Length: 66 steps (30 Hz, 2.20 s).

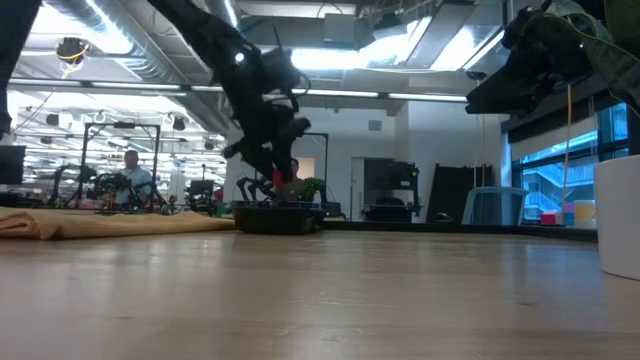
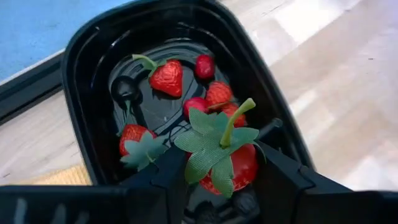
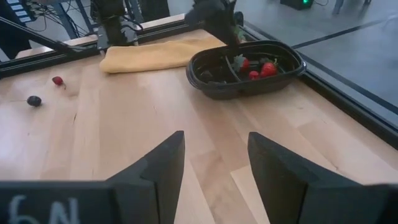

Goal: Pick and placing Produce into tupperware
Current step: Put the red strawberry into the black bin, then put the black cherry into the black bin

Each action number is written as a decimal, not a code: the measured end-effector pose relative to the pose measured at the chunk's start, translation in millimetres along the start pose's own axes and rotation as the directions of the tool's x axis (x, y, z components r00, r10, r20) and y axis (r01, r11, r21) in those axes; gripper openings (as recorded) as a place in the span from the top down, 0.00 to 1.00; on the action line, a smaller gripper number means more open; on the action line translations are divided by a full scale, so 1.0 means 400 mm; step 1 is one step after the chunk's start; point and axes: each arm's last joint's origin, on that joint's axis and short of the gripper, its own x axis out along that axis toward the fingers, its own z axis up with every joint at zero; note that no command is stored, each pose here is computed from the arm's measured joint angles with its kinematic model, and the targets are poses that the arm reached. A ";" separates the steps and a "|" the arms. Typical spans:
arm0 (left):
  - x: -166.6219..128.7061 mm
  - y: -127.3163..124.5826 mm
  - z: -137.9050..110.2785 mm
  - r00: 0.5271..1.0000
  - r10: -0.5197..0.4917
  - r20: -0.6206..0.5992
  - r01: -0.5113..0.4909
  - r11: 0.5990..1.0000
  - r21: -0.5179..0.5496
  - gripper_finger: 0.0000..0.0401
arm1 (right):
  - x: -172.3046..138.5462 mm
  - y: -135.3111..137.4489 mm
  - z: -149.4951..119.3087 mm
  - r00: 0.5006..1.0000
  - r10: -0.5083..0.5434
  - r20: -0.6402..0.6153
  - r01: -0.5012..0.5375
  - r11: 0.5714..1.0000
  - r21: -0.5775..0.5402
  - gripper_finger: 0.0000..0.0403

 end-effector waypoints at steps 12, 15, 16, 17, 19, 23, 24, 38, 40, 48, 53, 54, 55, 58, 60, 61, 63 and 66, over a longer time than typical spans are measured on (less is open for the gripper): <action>0.118 0.036 -0.018 0.996 0.050 -0.071 -0.051 0.999 -0.007 0.63 | 0.003 0.000 -0.001 1.000 -0.004 -0.007 0.004 1.000 -0.001 0.56; 0.118 0.039 -0.015 0.996 0.055 -0.066 -0.055 0.998 -0.005 0.63 | 0.003 0.000 -0.002 1.000 -0.004 -0.008 0.004 1.000 -0.003 0.56; 0.119 0.039 -0.015 0.996 0.055 -0.063 -0.056 0.998 -0.004 0.63 | 0.003 0.000 -0.002 1.000 -0.004 -0.008 0.004 1.000 -0.005 0.56; 0.119 0.040 -0.013 0.997 0.056 -0.059 -0.056 0.998 -0.006 0.63 | 0.003 0.000 -0.002 1.000 -0.004 -0.008 0.004 1.000 -0.005 0.56; 0.119 0.042 -0.011 0.997 0.055 -0.051 -0.055 0.998 -0.009 0.63 | 0.003 0.000 -0.002 1.000 -0.004 -0.008 0.004 1.000 -0.005 0.56; 0.119 0.043 -0.009 0.997 0.054 -0.046 -0.055 0.998 -0.011 0.63 | 0.003 0.000 -0.002 1.000 -0.004 -0.008 0.004 1.000 -0.006 0.56; 0.119 0.043 -0.009 0.997 0.054 -0.046 -0.055 0.998 -0.011 0.63 | 0.003 0.000 -0.002 1.000 -0.004 -0.008 0.004 1.000 -0.006 0.56; 0.119 0.039 -0.008 0.999 0.013 -0.053 -0.014 1.000 -0.009 0.63 | 0.003 0.000 -0.002 1.000 -0.004 -0.008 0.004 1.000 -0.006 0.56; 0.120 0.037 -0.006 0.999 -0.011 -0.047 0.011 1.000 0.001 0.63 | 0.003 0.000 -0.002 1.000 -0.004 -0.008 0.004 1.000 -0.006 0.56; 0.120 0.032 0.000 0.999 -0.041 -0.028 0.041 0.999 0.008 0.58 | 0.003 0.000 -0.002 1.000 -0.004 -0.008 0.004 1.000 -0.005 0.56; 0.120 0.031 0.005 0.999 -0.046 -0.010 0.046 0.999 0.001 0.46 | 0.003 0.000 -0.002 1.000 -0.004 -0.008 0.004 1.000 -0.005 0.56; 0.120 0.031 0.005 0.999 -0.045 -0.009 0.045 0.999 -0.002 0.44 | 0.003 0.000 -0.002 1.000 -0.004 -0.008 0.004 1.000 -0.005 0.56; 0.120 0.031 0.005 0.999 -0.046 -0.008 0.045 0.999 -0.013 0.42 | 0.003 0.000 -0.002 1.000 -0.004 -0.008 0.004 1.000 -0.005 0.56; 0.111 0.031 0.007 0.999 -0.050 -0.008 0.049 0.999 -0.019 0.38 | 0.003 0.000 -0.002 1.000 -0.004 -0.008 0.004 1.000 -0.005 0.56; 0.080 0.029 0.020 0.998 -0.063 0.029 0.063 0.998 0.000 0.38 | 0.003 0.000 -0.002 1.000 -0.004 -0.008 0.004 1.000 -0.005 0.56; 0.056 0.027 0.031 0.995 -0.075 0.061 0.074 0.997 0.008 0.38 | 0.003 0.000 -0.002 1.000 -0.004 -0.008 0.004 1.000 -0.005 0.56; -0.002 0.022 0.048 0.988 -0.099 0.119 0.095 0.995 0.037 0.38 | 0.003 0.000 -0.002 1.000 -0.004 -0.008 0.004 1.000 -0.006 0.56; -0.116 0.008 0.066 0.963 -0.152 0.224 0.126 0.984 0.128 0.38 | 0.003 0.000 -0.002 1.000 -0.004 -0.008 0.003 1.000 -0.006 0.56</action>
